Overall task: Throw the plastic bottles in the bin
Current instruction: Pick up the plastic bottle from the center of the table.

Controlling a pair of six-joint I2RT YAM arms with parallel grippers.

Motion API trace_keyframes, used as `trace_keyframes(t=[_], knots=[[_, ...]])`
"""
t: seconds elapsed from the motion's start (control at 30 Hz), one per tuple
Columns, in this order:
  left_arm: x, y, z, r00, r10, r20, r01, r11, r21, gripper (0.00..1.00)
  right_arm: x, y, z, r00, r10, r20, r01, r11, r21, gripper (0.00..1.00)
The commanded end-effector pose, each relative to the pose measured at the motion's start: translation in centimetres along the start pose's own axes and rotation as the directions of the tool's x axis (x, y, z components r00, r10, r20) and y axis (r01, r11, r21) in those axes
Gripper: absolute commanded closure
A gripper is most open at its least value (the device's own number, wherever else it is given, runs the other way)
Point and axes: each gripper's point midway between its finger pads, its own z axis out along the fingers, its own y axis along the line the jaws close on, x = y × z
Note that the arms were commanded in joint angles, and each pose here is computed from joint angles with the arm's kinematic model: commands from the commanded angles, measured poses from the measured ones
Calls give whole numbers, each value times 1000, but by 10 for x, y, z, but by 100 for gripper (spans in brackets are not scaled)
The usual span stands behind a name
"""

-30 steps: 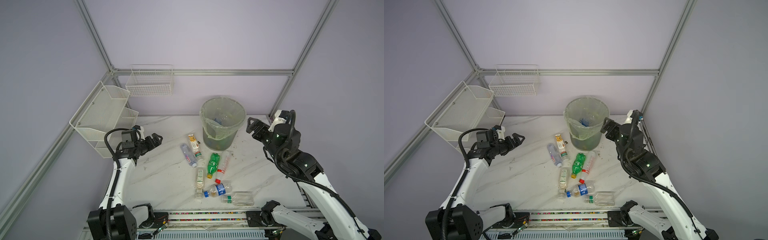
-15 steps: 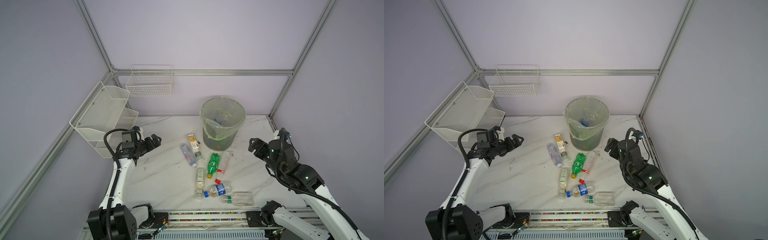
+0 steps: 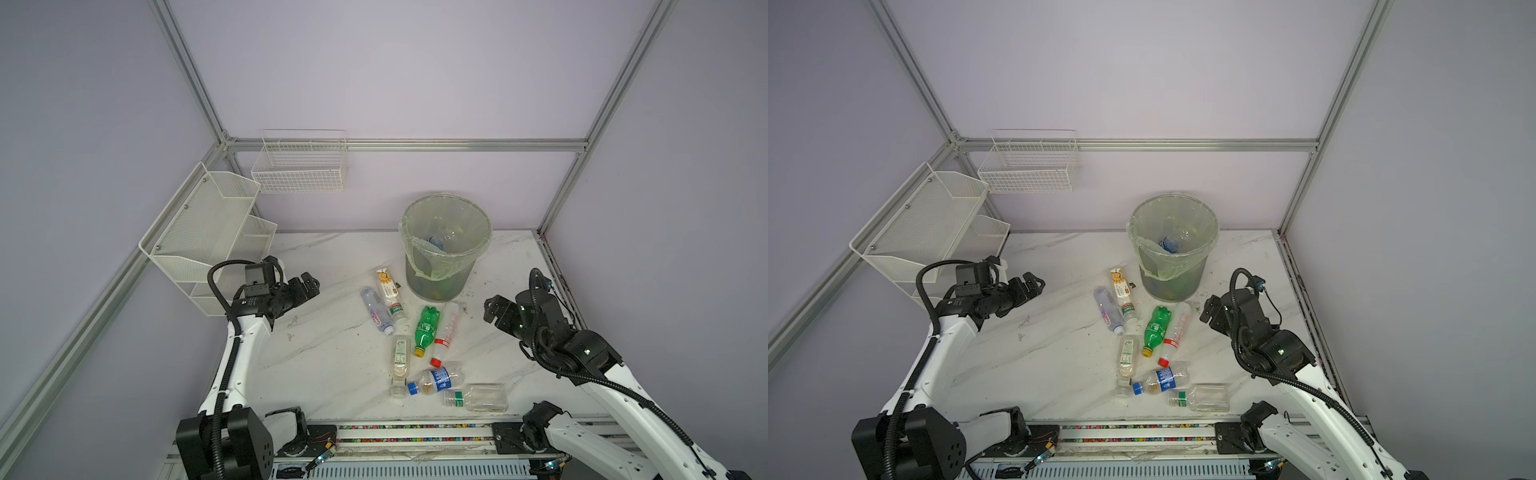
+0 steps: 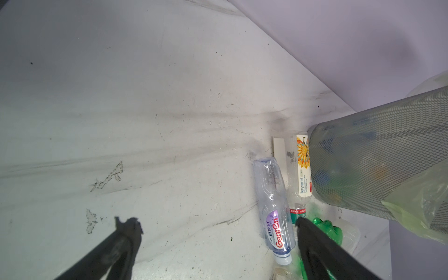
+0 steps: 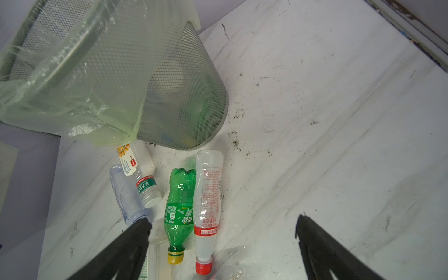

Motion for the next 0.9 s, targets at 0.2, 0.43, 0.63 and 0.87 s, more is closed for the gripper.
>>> trace_keyframes(t=[0.2,0.43,0.63,0.87], knots=[[-5,19,-3,999,22,29,-18,995,-101,0,18,-8,16,999,27,-21,-28,1000,-8,3],[-12,26,-4,998,33,49,-24,986,-165,0,23,-10,16,999,-9,-34,8,1000,-12,3],[-4,-12,-13,998,-22,55,24,998,-51,0,29,-4,17,997,-43,-63,40,998,-55,3],[20,-70,-3,999,-40,19,39,998,41,0,28,-2,12,997,-56,-46,52,995,-88,3]])
